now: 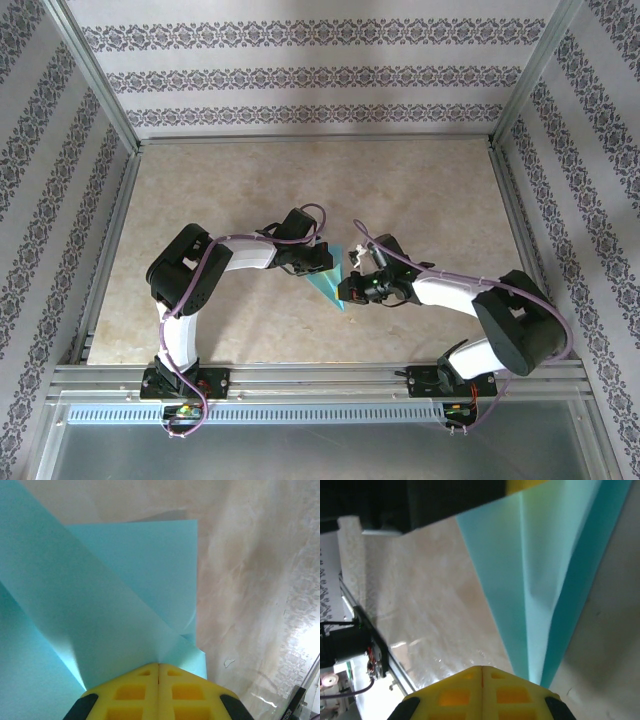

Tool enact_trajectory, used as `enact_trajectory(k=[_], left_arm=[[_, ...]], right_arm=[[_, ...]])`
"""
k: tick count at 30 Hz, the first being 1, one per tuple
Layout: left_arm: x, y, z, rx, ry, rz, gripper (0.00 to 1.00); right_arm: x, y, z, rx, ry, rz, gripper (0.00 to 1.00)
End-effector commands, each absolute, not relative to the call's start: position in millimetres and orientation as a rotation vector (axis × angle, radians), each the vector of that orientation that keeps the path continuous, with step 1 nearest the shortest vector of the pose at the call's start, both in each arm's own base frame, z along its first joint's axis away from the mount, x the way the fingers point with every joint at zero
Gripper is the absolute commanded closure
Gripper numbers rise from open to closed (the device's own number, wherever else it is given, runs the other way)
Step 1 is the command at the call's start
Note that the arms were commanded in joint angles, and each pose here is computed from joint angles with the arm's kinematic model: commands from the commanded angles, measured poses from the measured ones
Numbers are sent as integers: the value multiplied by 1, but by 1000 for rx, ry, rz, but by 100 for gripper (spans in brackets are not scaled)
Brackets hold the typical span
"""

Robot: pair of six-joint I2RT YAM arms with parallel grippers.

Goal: Fold a paper plane with a square sheet of paper (fold left side to right side)
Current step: Fourth fold the wing at the center of the table.

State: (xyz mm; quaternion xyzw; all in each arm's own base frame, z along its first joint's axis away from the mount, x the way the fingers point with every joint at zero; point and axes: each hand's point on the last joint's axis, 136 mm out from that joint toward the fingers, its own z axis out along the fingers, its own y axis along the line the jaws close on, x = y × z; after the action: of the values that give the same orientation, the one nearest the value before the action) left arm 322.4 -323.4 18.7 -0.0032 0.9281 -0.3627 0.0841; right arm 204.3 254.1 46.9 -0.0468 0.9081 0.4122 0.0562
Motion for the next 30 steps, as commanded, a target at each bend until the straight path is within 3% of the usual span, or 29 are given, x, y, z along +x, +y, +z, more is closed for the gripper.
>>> enact_trajectory(k=[1, 24, 30], left_arm=[[303, -294, -21, -119, 2919, -917, 100], [309, -296, -10, -99, 2889, -918, 98], [318, -306, 16, -48, 2777, -1021, 98]], right_arm=[[220, 256, 43, -116, 2742, 1185, 100], [202, 224, -12, -66, 2968, 900, 100], [192, 212, -24, -100, 3035, 788, 100]])
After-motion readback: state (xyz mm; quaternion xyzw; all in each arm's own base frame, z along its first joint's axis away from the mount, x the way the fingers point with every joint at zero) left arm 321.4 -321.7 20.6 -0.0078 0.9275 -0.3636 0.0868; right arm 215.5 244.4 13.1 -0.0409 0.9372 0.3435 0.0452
